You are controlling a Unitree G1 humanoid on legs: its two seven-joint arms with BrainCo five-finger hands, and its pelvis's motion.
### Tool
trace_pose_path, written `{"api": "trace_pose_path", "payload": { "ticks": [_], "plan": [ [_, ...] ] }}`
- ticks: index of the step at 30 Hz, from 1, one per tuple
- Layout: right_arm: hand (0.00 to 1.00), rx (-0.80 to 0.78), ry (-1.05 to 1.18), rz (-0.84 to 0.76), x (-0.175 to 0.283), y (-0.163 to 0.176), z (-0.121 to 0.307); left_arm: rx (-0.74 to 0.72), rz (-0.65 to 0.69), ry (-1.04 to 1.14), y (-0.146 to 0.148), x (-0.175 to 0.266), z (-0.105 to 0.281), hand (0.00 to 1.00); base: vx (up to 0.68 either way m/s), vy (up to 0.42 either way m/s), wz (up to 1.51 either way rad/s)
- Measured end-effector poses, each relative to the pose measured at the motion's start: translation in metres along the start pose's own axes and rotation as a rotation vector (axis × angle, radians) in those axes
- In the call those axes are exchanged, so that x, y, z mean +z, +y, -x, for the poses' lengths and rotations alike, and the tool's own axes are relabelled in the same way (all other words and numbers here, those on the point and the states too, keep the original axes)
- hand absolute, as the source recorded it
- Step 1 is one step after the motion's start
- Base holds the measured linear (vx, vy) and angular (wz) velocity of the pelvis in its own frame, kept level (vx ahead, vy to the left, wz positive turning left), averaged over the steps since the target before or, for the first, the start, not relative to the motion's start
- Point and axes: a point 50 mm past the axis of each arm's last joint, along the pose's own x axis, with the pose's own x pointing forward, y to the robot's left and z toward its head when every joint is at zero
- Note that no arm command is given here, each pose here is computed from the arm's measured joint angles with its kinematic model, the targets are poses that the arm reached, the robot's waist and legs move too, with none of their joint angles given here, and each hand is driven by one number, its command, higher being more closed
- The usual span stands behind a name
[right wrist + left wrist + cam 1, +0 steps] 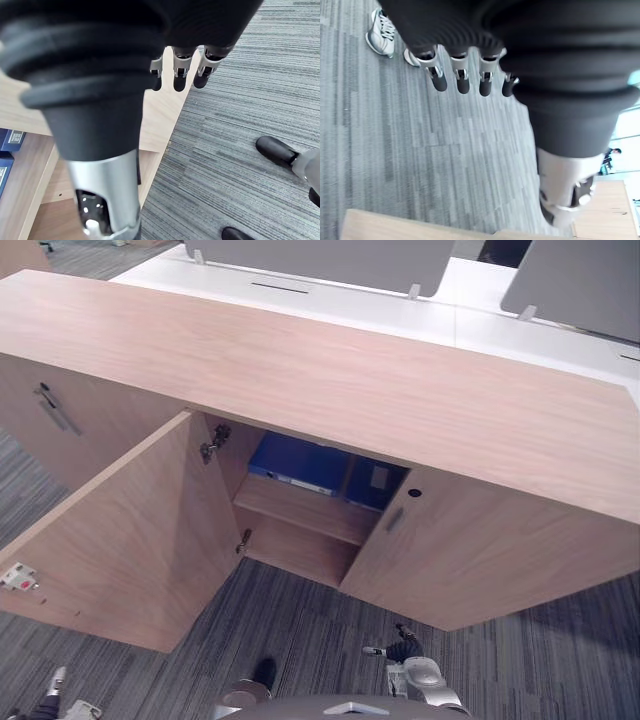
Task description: Walk over to the cabinet, pick up the folder, carry it to the office cabinet, place the folder inside the office cabinet, then close the office cabinet door
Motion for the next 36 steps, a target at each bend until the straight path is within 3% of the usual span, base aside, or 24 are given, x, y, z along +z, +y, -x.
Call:
{"api": "trace_pose_path", "payload": {
  "ticks": [6,19,26,31,36],
  "plan": [
    [0.00,0.002,-0.018,0.003,0.006,0.000,-0.001,-0.092,0.020,-0.200,-0.016,0.048,0.000,0.00,0.02,-0.004,0.09],
    [0.00,0.005,-0.011,0.018,0.002,-0.005,-0.001,-0.321,-0.171,-0.466,-0.057,0.095,0.018,0.00,0.00,0.001,-0.02],
    [0.00,0.022,0.015,0.018,-0.008,-0.005,0.002,-0.432,-0.232,-0.484,-0.079,0.089,0.031,0.00,-0.01,0.005,-0.05],
    [0.00,0.031,0.017,0.028,-0.009,-0.003,0.002,-0.457,-0.333,-0.468,-0.075,0.077,0.033,0.00,0.00,0.002,0.01],
    [0.00,0.053,0.041,0.033,-0.016,-0.002,0.004,-0.498,-0.338,-0.273,-0.070,0.042,0.030,0.00,0.00,0.011,-0.08]
  ]
}}
